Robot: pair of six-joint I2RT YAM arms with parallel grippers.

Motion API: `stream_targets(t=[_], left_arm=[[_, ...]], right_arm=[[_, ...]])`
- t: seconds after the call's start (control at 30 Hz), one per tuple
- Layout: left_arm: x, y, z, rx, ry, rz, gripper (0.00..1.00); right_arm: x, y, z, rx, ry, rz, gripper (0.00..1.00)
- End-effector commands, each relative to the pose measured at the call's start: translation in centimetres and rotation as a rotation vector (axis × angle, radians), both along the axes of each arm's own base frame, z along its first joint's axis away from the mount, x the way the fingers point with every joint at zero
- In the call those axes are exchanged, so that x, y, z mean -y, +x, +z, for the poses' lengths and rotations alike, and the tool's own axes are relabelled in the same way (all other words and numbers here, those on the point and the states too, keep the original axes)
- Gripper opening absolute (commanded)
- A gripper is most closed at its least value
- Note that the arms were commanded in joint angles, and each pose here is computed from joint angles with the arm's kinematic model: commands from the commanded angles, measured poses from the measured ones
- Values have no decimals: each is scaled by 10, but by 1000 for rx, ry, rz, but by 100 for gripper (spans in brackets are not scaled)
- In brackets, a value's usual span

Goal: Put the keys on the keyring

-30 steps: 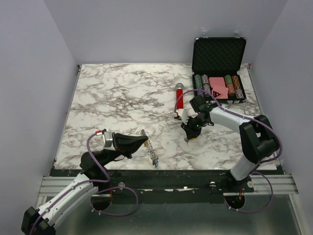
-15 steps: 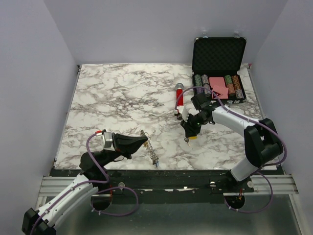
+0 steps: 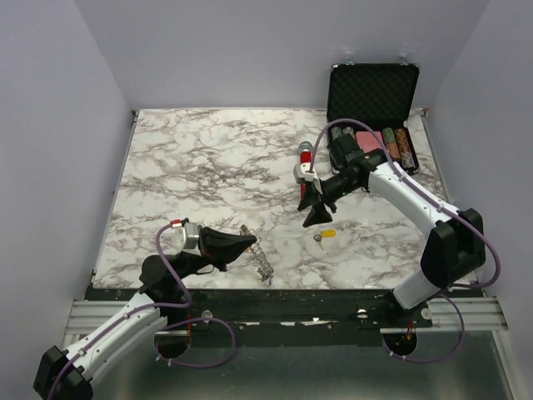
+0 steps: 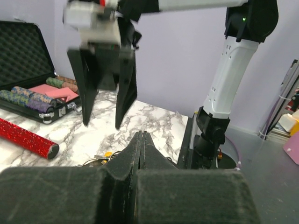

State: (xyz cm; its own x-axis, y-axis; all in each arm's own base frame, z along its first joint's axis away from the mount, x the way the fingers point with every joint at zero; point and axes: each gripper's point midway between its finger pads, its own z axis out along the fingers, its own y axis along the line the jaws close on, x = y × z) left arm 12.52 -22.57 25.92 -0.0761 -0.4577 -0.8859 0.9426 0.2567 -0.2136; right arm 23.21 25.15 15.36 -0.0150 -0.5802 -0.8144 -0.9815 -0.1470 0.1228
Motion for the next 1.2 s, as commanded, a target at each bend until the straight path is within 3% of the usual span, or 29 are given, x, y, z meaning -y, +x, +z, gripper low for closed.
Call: stream_targets(t=[0.0, 0.17, 0.4, 0.73, 1.17], left_arm=[[3, -14, -4, 30, -3, -69, 0], [3, -12, -3, 24, 1, -63, 0], [5, -7, -3, 9, -3, -50, 0], [4, 0, -2, 2, -8, -20, 0], [0, 6, -4, -5, -14, 24, 0]], right_arm=[[-28, -39, 65, -45, 270, 237, 63], [-51, -65, 90, -149, 357, 330, 63], [-81, -92, 97, -208, 356, 388, 56], [-104, -89, 89, -235, 289, 277, 49], [-117, -103, 85, -246, 262, 293, 37]])
